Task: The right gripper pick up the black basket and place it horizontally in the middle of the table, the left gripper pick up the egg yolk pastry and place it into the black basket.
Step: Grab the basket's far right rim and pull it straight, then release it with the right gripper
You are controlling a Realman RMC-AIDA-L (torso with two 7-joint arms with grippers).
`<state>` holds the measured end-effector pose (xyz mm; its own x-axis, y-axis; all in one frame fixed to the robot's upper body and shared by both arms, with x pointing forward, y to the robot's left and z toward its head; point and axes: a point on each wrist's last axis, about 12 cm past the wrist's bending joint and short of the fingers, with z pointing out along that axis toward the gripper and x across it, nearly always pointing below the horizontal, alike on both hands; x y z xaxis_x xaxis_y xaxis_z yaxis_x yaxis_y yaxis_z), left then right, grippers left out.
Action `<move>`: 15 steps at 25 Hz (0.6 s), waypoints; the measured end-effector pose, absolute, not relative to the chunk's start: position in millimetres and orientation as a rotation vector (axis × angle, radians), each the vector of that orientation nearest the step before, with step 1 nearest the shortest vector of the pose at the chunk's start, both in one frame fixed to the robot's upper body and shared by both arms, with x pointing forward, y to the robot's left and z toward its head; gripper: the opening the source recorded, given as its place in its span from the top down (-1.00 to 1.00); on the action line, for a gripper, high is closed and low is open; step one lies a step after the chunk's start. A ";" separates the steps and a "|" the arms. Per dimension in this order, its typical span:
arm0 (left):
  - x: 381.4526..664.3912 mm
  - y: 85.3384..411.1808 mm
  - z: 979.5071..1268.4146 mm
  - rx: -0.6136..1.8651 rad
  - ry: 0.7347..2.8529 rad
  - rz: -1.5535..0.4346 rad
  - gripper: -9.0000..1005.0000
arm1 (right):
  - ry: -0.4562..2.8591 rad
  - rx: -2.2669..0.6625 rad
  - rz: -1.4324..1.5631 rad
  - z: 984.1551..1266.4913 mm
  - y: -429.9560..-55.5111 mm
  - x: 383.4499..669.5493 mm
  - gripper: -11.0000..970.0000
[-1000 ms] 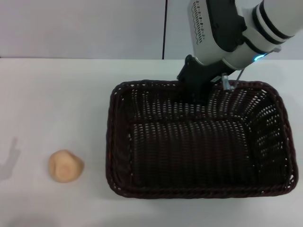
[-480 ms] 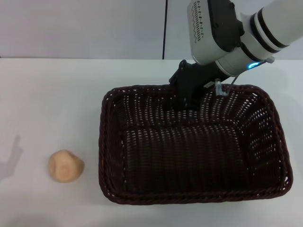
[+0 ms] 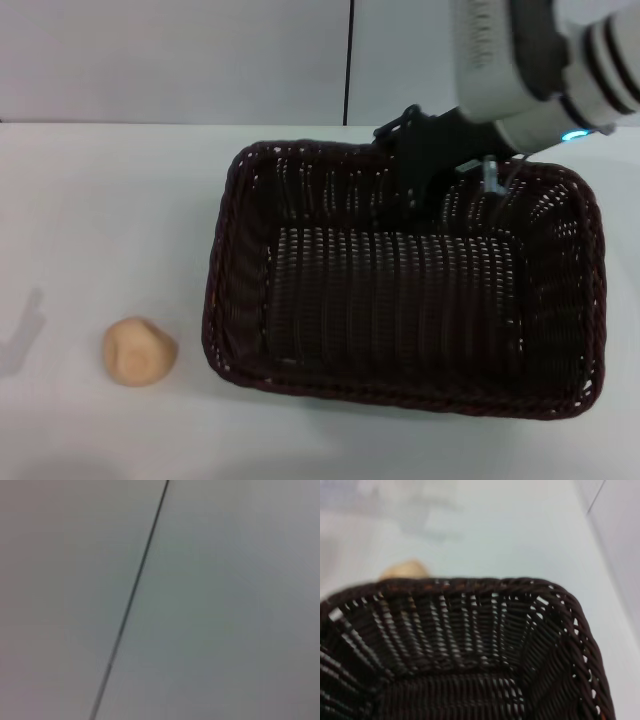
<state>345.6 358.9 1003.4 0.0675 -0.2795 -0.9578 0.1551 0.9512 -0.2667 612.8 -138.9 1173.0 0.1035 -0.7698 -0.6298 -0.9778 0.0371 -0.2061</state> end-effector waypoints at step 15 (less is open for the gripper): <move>369.1 378.4 1021.3 0.056 1.534 -0.528 -0.62 | 1.672 -1.676 0.556 1154.2 -150.7 596.6 -0.37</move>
<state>369.1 378.4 1021.3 -0.0513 -0.2903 -0.9556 0.3592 0.8874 -0.2889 596.6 -150.7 1154.2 0.0765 -0.6842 -0.7252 -0.9823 0.0730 -0.1725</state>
